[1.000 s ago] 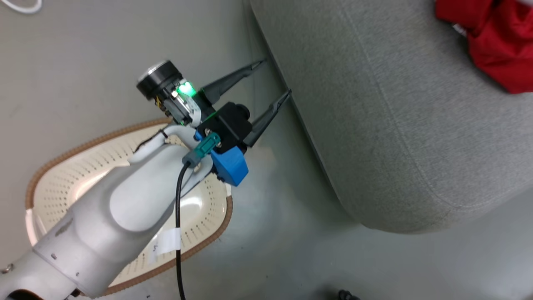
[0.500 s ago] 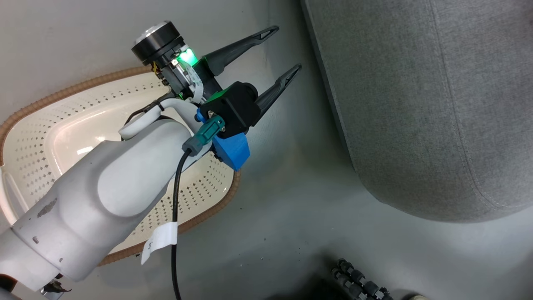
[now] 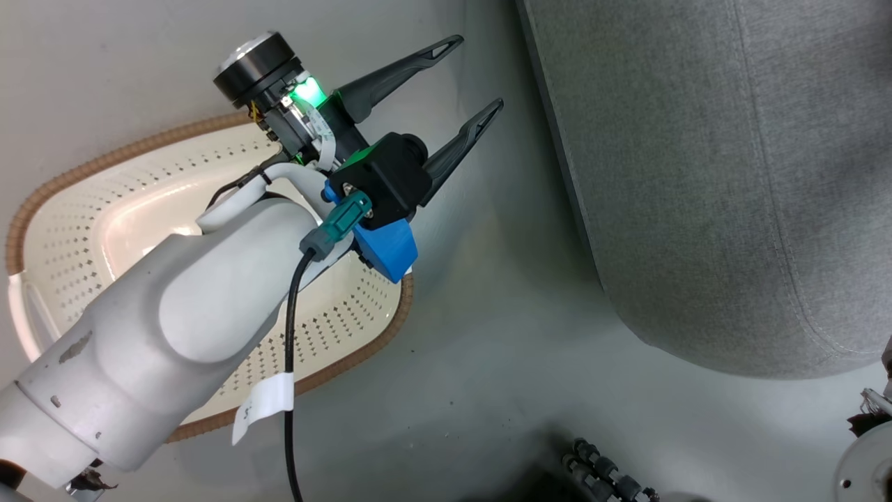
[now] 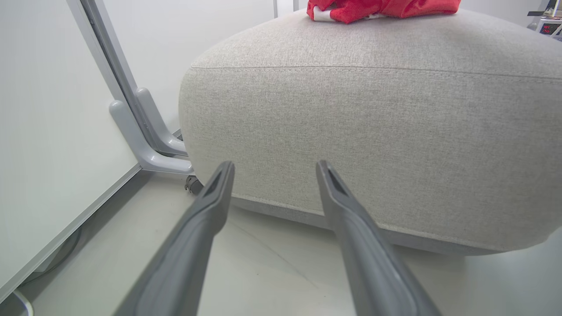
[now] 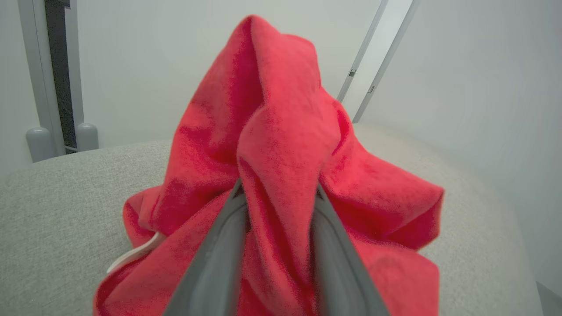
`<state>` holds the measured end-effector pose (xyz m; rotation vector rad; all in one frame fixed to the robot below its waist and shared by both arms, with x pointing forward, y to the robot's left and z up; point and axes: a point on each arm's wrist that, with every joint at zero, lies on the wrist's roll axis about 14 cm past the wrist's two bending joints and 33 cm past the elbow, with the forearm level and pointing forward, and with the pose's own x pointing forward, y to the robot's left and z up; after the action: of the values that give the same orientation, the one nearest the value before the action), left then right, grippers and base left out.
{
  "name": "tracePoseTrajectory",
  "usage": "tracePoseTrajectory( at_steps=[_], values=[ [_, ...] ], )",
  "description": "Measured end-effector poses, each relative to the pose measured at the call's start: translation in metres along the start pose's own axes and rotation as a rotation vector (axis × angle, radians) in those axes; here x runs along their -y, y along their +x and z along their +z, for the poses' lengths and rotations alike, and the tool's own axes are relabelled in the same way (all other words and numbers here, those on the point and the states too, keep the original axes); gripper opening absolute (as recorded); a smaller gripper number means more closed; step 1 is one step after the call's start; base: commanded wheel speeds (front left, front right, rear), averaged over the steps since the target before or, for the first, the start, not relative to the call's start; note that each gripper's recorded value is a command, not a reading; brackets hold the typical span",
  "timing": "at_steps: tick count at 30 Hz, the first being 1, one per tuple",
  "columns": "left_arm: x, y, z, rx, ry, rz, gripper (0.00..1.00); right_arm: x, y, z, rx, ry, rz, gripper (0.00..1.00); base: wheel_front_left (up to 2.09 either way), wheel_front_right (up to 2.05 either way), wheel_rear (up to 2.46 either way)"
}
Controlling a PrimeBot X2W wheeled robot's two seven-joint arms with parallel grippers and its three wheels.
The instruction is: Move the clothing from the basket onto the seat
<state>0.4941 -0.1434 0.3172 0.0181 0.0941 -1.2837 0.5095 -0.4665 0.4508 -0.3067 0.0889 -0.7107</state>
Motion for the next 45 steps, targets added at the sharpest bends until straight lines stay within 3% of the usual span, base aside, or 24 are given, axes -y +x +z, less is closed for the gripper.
tracePoseTrajectory(
  at_steps=[9, 18, 22, 28, 35, 45],
  values=[
    [0.000, -0.009, 0.038, 0.029, -0.017, 0.088, 1.00, 0.013, -0.031, 0.047, 0.121, -0.042, 0.033, 1.00, 0.00, 0.00, 0.00],
    [-0.026, -0.047, 0.124, 0.164, -0.012, 0.334, 1.00, -0.011, -0.080, 0.091, 0.227, 0.038, 0.211, 1.00, 0.00, 0.00, 0.00],
    [-0.039, -0.077, 0.154, 0.212, 0.006, 0.464, 1.00, 0.004, -0.095, 0.099, 0.246, 0.093, 0.276, 1.00, 0.00, 0.00, 0.00],
    [-0.057, -0.139, 0.173, 0.227, 0.021, 0.680, 1.00, -0.044, -0.118, 0.116, 0.271, 0.181, 0.448, 1.00, 0.00, 0.00, 0.00],
    [-0.056, -0.207, 0.178, 0.223, 0.011, 0.873, 1.00, -0.088, -0.153, 0.131, 0.280, 0.249, 0.588, 1.00, 0.00, 0.00, 0.00],
    [-0.032, -0.295, 0.184, 0.232, 0.016, 1.112, 1.00, -0.125, -0.210, 0.147, 0.283, 0.348, 0.743, 1.00, 0.00, 0.00, 0.00]
  ],
)
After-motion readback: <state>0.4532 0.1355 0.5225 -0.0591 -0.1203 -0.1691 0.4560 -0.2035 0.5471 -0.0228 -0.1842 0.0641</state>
